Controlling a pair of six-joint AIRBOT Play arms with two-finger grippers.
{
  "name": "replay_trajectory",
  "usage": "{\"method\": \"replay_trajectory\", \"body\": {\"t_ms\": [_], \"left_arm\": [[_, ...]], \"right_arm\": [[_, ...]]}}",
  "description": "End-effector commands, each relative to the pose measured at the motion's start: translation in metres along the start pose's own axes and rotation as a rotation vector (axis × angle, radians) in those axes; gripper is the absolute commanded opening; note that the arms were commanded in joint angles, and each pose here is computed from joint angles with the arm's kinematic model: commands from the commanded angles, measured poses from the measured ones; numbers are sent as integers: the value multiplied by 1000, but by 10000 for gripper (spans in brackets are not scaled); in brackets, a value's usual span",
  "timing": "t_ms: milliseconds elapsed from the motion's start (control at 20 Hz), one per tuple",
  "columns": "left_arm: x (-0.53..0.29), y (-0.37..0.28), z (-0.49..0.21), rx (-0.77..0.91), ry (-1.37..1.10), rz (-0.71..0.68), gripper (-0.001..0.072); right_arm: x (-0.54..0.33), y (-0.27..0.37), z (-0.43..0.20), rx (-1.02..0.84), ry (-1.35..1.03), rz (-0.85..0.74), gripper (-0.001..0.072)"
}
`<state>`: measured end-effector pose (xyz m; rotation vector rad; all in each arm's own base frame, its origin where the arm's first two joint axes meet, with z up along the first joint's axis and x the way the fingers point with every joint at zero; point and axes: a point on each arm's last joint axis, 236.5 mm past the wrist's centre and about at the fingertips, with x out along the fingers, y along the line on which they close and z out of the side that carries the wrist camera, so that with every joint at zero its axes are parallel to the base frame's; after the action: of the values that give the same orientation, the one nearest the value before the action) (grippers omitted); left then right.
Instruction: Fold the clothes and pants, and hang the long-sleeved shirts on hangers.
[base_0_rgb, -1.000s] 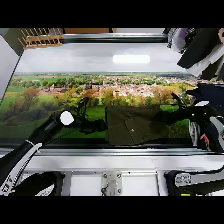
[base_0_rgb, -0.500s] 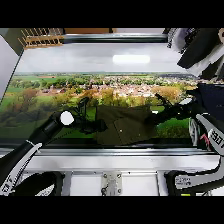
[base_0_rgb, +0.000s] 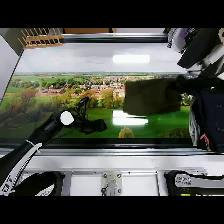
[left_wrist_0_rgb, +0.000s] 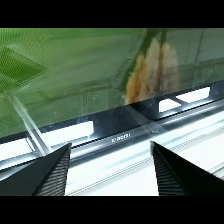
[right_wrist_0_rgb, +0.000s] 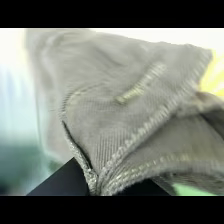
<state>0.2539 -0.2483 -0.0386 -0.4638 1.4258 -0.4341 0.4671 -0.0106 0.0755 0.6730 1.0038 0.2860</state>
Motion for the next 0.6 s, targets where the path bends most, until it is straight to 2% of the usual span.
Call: {"method": "replay_trajectory", "body": {"t_ms": [0, 100, 250, 450, 550], "left_arm": [[0, 0, 1, 2, -3, 0, 523], [0, -1, 5, 2, -20, -3, 523], [0, -2, 10, 2, -43, -7, 523], [-27, 4, 37, -35, -146, -29, 523], [-58, 13, 59, -77, -245, -44, 523]], "right_arm": [[-86, -17, 82, 165, -289, -45, 44], [-111, -20, 90, 187, -325, -29, 44], [-112, 13, 77, 146, -262, 87, 43], [-99, 115, 60, 71, -189, 360, 44], [-83, 177, 32, 7, -96, 475, 44]]}}
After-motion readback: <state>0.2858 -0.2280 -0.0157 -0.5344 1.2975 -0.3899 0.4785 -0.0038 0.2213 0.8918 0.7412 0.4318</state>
